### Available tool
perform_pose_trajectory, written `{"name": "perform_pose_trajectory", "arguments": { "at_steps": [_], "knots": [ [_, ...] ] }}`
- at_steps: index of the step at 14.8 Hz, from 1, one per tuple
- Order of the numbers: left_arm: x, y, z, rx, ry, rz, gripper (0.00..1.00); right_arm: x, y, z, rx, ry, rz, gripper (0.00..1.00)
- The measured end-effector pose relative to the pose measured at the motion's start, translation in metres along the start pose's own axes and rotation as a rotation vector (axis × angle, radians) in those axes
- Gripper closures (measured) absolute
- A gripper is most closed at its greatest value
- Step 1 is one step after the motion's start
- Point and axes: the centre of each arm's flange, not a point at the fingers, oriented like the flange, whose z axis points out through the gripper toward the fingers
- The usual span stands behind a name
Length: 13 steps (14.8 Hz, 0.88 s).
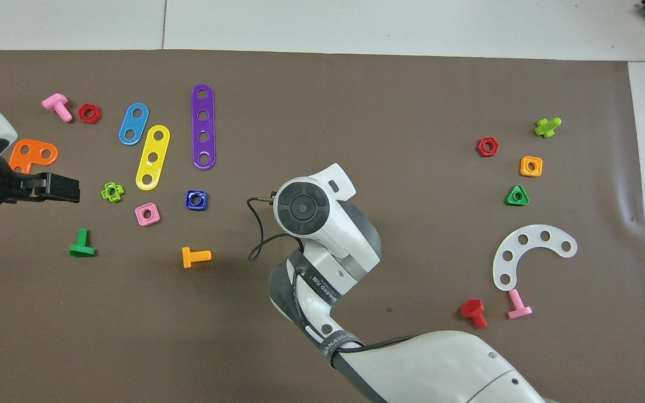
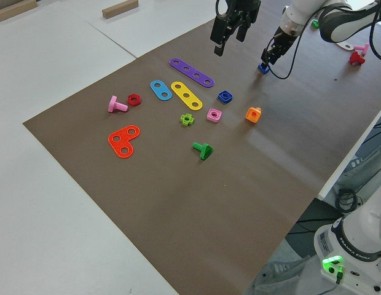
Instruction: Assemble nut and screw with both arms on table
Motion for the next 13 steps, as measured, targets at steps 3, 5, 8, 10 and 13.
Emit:
{"name": "perform_pose_trajectory", "arguments": {
  "at_steps": [3, 5, 8, 10, 13],
  "knots": [
    [0.0, 0.006, 0.001, -0.002, -0.002, 0.036, 0.0, 0.02, 0.007, -0.046, 0.04, 0.041, 0.077, 0.02],
    [0.0, 0.012, 0.002, -0.037, 0.005, 0.03, 0.0, 0.053, 0.039, -0.099, 0.054, 0.07, 0.134, 0.0],
    [0.005, 0.018, 0.012, -0.071, 0.022, -0.019, 0.0, 0.099, 0.111, -0.161, 0.016, 0.071, 0.135, 0.0],
    [0.012, 0.03, 0.029, -0.077, 0.024, -0.034, 0.01, 0.117, 0.158, -0.188, -0.021, 0.042, 0.116, 0.0],
    [0.034, 0.05, 0.067, -0.088, 0.029, -0.043, 0.05, 0.132, 0.228, -0.223, -0.052, -0.039, 0.07, 0.0]
  ]
}}
